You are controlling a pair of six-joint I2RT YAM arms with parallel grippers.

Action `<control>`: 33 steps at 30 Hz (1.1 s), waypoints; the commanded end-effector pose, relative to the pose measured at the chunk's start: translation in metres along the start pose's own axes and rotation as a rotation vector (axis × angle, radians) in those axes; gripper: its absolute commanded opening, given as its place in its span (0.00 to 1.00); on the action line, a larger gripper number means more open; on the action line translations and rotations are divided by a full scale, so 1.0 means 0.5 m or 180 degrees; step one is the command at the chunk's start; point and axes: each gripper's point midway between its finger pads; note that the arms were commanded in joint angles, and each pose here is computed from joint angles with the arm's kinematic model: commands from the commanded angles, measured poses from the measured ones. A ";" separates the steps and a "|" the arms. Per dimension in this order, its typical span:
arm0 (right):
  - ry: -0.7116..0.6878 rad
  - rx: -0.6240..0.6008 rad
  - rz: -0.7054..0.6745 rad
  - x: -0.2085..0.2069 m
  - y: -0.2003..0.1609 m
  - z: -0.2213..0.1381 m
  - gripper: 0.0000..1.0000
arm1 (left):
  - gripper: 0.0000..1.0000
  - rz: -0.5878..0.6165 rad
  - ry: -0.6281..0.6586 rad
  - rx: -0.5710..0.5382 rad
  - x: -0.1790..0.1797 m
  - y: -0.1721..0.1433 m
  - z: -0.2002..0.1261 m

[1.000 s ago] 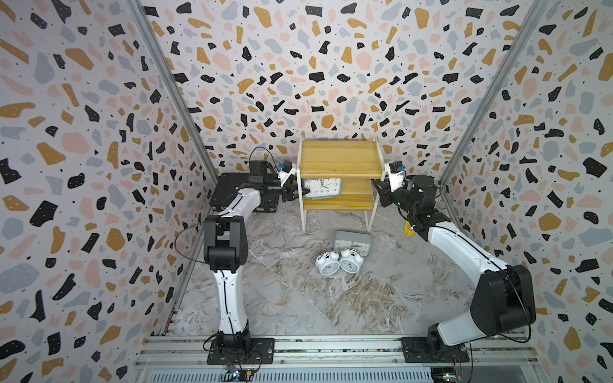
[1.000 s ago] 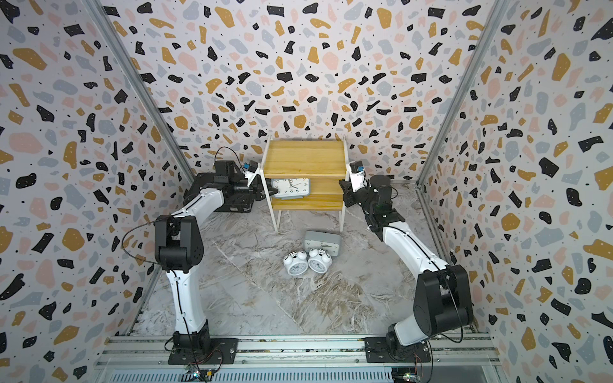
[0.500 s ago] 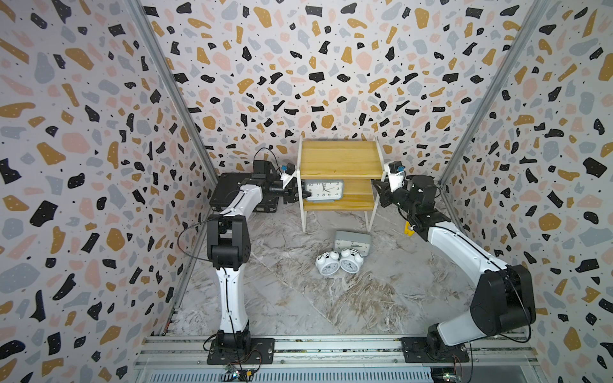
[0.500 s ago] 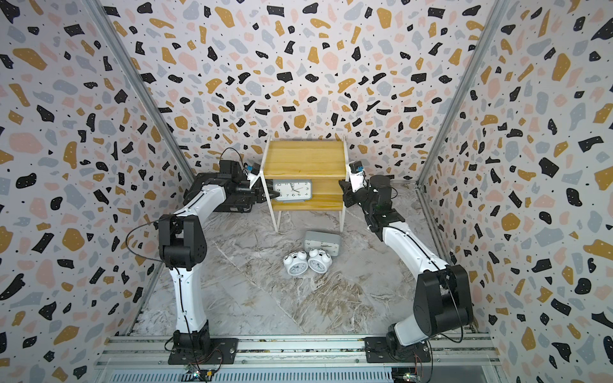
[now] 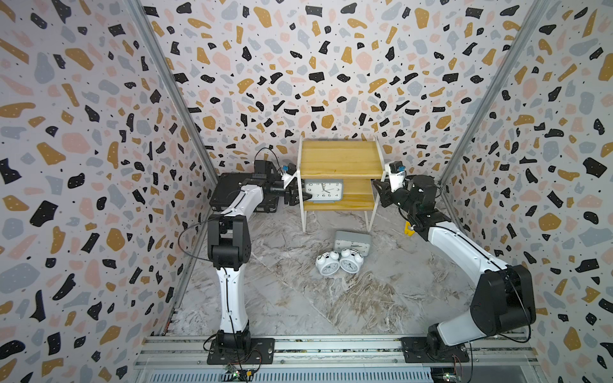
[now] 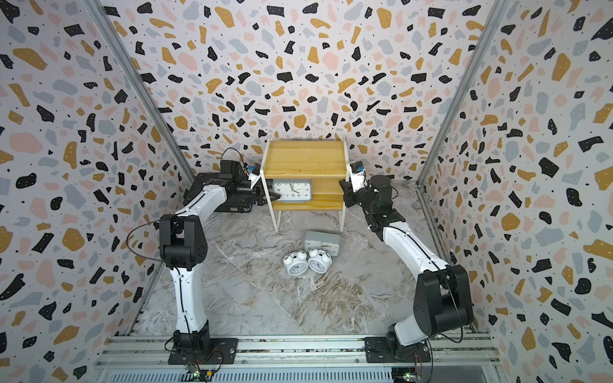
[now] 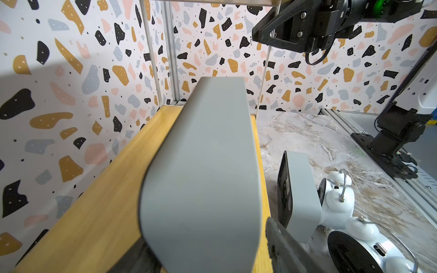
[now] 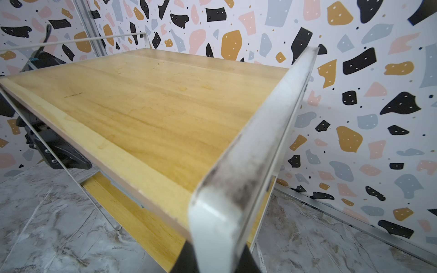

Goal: Place the alarm clocks on the shelf by style
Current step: Place the alarm on the shelf.

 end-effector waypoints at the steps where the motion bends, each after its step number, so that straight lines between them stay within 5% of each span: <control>1: -0.0023 -0.0125 -0.0042 -0.011 0.042 -0.005 0.19 | 0.70 0.0151 0.0063 -0.0089 -0.002 0.035 -0.013; 15: -0.0017 -0.0125 -0.0036 -0.010 0.041 -0.006 0.20 | 0.64 0.0093 0.0314 -0.0342 0.035 0.056 -0.043; 33: -0.0038 -0.0072 -0.0032 -0.010 0.032 -0.008 0.20 | 0.55 0.0025 -0.0122 -0.0397 -0.018 0.053 -0.040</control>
Point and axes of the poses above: each gripper's point midway between its finger pads, its own z axis out along the fingers, its own x axis along the line the jaws close on, y = z × x, and after that the axes turned 12 degrees about -z, right-handed
